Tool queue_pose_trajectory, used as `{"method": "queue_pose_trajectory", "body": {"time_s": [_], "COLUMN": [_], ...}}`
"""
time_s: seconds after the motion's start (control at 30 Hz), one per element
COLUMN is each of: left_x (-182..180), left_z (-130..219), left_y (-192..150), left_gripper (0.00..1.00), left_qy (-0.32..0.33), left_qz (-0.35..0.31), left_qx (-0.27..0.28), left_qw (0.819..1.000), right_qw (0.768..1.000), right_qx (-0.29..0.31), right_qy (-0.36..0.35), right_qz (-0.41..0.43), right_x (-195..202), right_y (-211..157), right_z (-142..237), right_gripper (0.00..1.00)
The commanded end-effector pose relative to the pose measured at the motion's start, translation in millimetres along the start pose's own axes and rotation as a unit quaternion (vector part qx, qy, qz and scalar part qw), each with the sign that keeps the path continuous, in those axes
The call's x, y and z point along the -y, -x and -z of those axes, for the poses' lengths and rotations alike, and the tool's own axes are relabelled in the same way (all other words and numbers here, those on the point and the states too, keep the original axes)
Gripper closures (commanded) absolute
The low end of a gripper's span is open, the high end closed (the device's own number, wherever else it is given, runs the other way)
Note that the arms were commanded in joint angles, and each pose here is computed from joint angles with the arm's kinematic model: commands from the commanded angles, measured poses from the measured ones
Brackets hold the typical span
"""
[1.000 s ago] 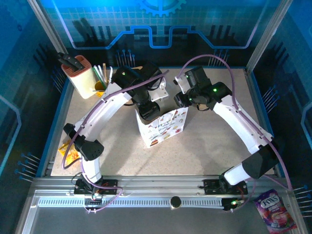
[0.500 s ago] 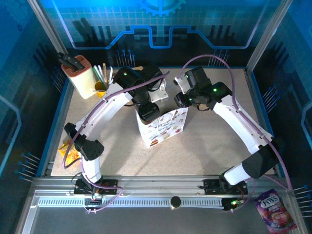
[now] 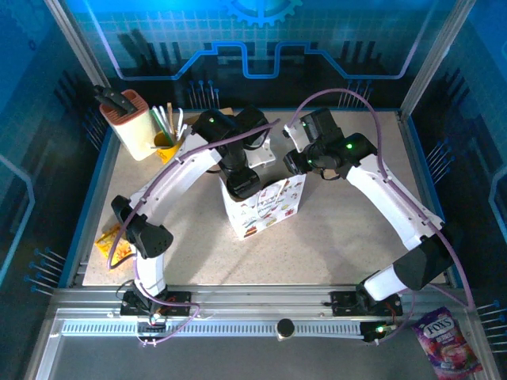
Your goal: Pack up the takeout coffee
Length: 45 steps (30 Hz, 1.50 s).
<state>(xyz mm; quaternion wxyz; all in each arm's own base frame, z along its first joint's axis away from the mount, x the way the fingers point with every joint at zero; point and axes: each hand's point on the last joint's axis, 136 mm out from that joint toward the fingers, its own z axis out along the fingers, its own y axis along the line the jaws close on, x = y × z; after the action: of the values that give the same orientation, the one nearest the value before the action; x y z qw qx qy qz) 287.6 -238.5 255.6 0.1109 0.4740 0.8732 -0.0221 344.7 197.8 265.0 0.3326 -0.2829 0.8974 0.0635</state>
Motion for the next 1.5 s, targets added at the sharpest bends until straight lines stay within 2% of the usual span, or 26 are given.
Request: {"method": "queue_pose_trajectory", "body": {"time_s": [0.0,0.23,0.57,0.83,0.97,1.47], "left_x": [1,1,0,-1,-1,0], "left_z": [-6,-8,-7,-12,-10,-16], "left_y": [-5,-5,-5,-7,-7,-10], "left_gripper": [0.42,0.42,0.42,0.42,0.42,0.43], "left_qy": [0.000,0.000,0.001,0.004,0.004,0.001], "left_qz": [-0.004,-0.004,-0.006,-0.004,-0.005,-0.004], "left_qx": [-0.019,-0.021,-0.020,-0.028,-0.025,-0.033], "left_qw": [1.000,1.000,1.000,1.000,1.000,0.999], "right_qw": [1.000,1.000,1.000,1.000,1.000,1.000], "right_qx": [0.009,0.029,0.002,-0.009,-0.012,-0.015], "right_qy": [-0.002,0.009,0.004,-0.004,-0.005,-0.008], "right_qz": [0.007,0.005,0.007,0.008,0.007,0.011], "right_x": [-3,-6,-4,-2,-1,0], "right_y": [6,21,13,7,4,2], "right_z": [11,23,10,4,2,-1], "right_gripper": [0.56,0.57,0.70,0.75,0.84,0.94]}}
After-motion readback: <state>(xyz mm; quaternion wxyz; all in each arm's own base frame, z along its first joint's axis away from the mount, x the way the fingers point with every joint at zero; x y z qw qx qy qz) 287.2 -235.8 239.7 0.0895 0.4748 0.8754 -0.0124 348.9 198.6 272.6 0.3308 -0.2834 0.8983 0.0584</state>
